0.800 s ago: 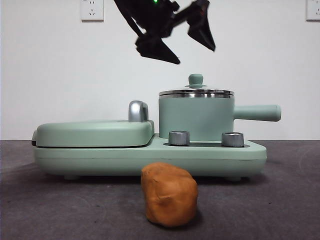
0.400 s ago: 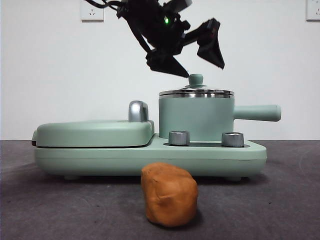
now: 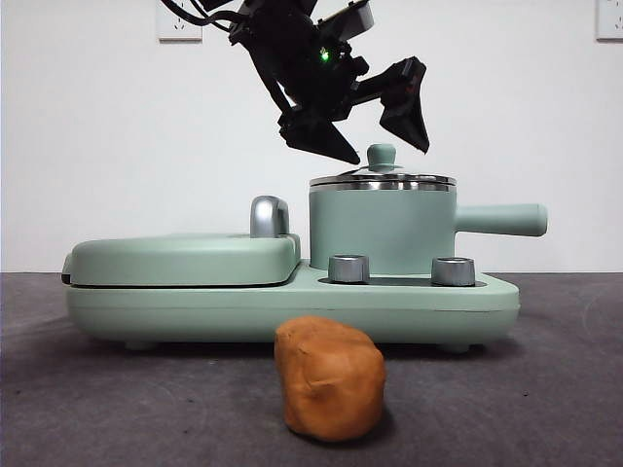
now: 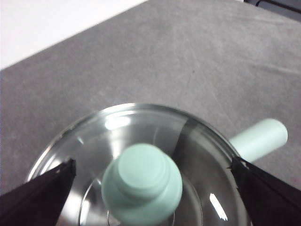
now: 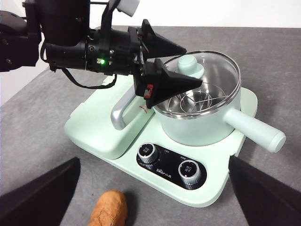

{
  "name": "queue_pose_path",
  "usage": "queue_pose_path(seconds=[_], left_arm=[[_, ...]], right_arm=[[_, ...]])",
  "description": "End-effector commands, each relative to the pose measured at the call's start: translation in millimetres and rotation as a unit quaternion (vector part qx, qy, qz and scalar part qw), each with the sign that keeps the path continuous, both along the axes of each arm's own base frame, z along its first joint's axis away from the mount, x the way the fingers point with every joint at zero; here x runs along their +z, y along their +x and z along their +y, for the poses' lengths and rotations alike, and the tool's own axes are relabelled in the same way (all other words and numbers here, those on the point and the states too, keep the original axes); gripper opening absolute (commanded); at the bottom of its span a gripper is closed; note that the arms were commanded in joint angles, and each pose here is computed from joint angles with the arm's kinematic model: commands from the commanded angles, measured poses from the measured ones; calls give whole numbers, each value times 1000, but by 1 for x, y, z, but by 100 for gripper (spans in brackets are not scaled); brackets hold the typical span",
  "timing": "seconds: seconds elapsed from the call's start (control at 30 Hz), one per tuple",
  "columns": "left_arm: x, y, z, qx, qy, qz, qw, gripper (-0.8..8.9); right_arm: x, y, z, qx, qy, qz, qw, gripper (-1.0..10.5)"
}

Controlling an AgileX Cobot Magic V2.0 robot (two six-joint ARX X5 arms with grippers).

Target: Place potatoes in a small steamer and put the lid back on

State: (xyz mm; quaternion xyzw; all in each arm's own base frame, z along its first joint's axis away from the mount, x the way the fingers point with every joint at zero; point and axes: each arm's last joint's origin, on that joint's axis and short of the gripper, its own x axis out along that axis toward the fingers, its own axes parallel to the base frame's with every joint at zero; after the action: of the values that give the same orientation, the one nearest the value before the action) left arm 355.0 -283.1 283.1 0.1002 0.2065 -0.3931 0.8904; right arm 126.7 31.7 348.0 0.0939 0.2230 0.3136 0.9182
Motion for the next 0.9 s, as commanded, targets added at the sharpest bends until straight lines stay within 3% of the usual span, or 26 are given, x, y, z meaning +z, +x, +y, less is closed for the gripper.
queue_pose_path(seconds=[0.03,0.2,0.4,0.67,0.8,0.9], left_arm=[[-3,0,-9,-14,11,-8,1000,453],[-4,-1,-10,-28,28,-27,999,368],[-4,-1,-10,-34,35,-35,998,348],[-3,0,-10,-34,36,-39,998,163],[-3,0,-10,-34,35,-39,998,144],[-4,0,-10,-34,37,-37,998,54]], right_arm=[[4,1,0,-1,4,-5,1000,503],[4,1,0,-2,3,-5,1000,502],[4,1,0,-5,3,-4,1000,502],[4,1,0,-5,3,-3,1000,502],[4,0,0,-4,3,-2,1000,502],[4,0,0,-5,3,-2,1000,502]])
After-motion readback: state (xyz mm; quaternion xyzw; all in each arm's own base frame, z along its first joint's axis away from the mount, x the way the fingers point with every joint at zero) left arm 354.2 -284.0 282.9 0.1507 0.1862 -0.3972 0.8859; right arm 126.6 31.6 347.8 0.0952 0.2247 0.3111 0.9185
